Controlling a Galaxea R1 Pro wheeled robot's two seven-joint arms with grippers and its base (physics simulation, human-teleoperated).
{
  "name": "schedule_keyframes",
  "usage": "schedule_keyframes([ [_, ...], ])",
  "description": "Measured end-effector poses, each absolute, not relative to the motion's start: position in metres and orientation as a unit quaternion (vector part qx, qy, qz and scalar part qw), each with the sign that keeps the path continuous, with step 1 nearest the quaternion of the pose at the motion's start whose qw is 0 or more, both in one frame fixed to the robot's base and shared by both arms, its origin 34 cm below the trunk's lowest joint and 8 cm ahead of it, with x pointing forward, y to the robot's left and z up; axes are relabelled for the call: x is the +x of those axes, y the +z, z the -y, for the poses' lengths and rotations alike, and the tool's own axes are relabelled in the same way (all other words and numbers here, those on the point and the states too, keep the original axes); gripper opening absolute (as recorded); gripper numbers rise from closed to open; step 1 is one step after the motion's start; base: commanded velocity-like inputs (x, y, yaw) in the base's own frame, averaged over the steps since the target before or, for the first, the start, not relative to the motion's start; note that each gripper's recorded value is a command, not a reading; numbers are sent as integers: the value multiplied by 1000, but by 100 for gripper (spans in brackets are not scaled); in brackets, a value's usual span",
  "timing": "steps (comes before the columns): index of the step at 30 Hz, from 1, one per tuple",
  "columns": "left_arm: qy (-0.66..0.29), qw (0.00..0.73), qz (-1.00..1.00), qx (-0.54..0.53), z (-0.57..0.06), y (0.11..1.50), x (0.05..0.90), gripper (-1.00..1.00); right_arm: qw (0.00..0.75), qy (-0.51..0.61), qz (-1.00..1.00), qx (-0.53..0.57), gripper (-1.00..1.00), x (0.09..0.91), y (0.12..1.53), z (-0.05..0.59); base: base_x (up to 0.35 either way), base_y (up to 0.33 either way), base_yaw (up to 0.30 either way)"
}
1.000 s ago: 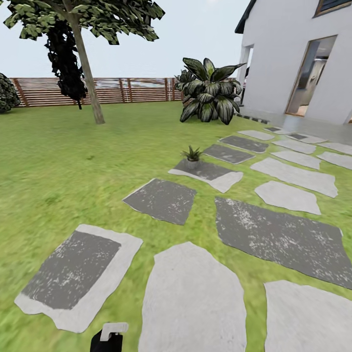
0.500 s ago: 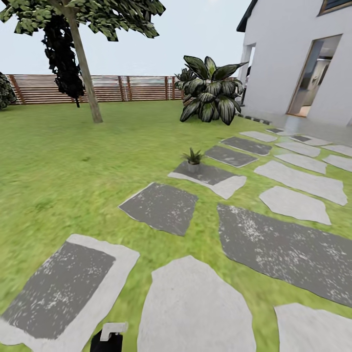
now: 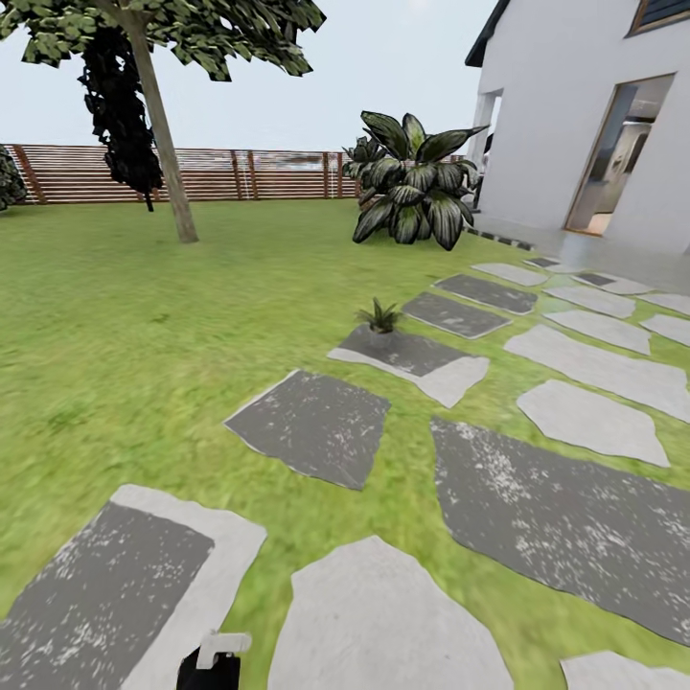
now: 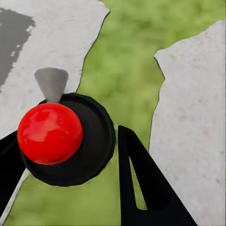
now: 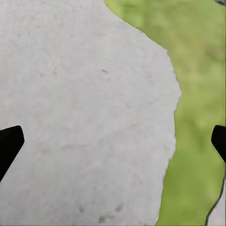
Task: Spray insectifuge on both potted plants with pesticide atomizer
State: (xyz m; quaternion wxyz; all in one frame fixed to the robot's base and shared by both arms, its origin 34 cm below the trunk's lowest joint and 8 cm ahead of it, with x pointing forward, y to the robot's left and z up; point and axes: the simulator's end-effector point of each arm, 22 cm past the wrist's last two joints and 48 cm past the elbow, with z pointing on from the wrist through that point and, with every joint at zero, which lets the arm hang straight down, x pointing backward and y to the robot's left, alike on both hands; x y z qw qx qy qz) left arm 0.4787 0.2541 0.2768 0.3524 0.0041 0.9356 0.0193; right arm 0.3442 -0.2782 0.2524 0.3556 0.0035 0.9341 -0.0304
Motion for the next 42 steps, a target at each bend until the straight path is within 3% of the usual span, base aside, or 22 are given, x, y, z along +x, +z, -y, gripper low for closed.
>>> schedule_keyframes([
  [42,19,353,-935,4,-254,277,479,-100,356,-30,-934,4,100,344,252,278,338,0,0],
])
